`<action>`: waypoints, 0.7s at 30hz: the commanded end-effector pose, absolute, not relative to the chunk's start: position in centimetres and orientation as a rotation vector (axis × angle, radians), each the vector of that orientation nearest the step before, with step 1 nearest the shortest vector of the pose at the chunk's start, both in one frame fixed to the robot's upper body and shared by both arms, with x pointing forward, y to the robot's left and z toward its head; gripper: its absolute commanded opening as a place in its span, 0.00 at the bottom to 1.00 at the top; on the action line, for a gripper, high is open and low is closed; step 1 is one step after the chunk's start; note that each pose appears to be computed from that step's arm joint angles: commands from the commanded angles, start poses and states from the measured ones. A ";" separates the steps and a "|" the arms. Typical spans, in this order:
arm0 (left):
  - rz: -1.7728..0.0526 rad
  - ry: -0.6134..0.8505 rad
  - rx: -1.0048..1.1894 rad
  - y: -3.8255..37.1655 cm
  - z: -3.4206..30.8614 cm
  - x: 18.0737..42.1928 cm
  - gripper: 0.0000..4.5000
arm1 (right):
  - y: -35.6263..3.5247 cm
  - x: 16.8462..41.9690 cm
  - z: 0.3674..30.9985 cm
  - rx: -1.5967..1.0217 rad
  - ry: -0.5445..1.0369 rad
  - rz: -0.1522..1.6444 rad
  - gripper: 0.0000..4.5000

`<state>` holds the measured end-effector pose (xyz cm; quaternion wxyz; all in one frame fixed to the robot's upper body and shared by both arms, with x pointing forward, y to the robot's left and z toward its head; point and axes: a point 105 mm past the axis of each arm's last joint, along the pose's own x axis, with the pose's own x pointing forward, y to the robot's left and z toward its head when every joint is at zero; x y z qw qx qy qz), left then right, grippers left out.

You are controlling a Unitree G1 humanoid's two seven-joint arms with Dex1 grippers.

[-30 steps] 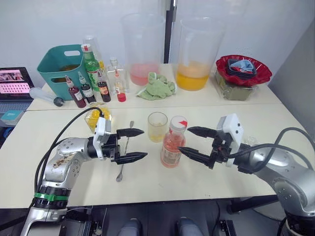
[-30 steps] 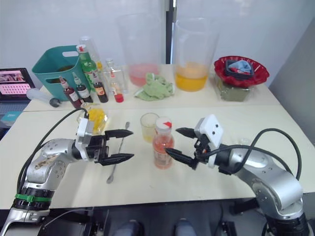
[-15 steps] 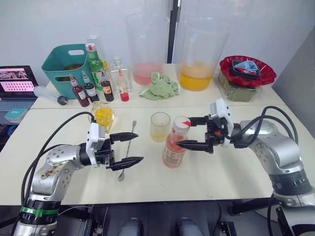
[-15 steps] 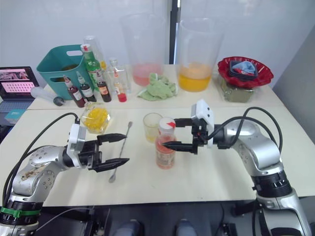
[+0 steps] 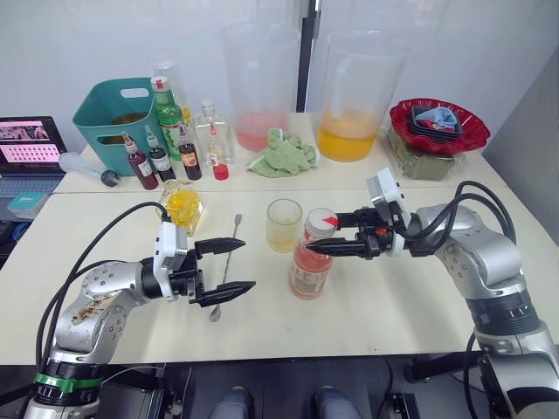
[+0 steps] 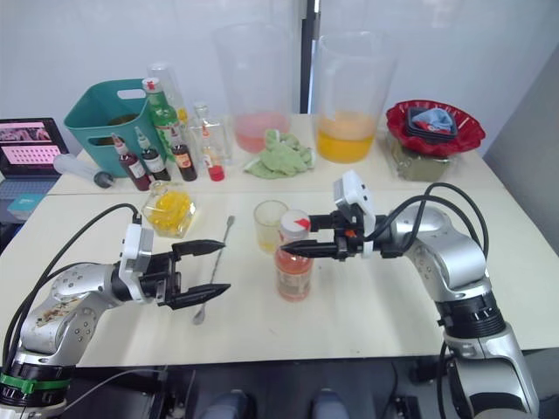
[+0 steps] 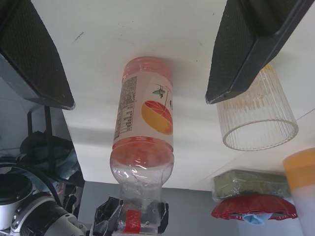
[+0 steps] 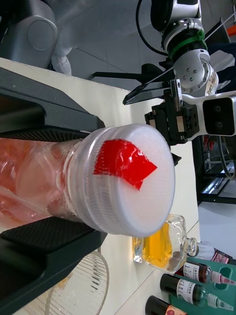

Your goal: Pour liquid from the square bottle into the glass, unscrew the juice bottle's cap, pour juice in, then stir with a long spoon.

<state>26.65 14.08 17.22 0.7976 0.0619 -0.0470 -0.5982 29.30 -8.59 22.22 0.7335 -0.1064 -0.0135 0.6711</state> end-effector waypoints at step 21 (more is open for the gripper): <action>-1.384 -0.135 0.158 13.2 17.9 27.9 1.00 | -5.1 25.6 23.9 -0.090 -0.113 1.114 0.34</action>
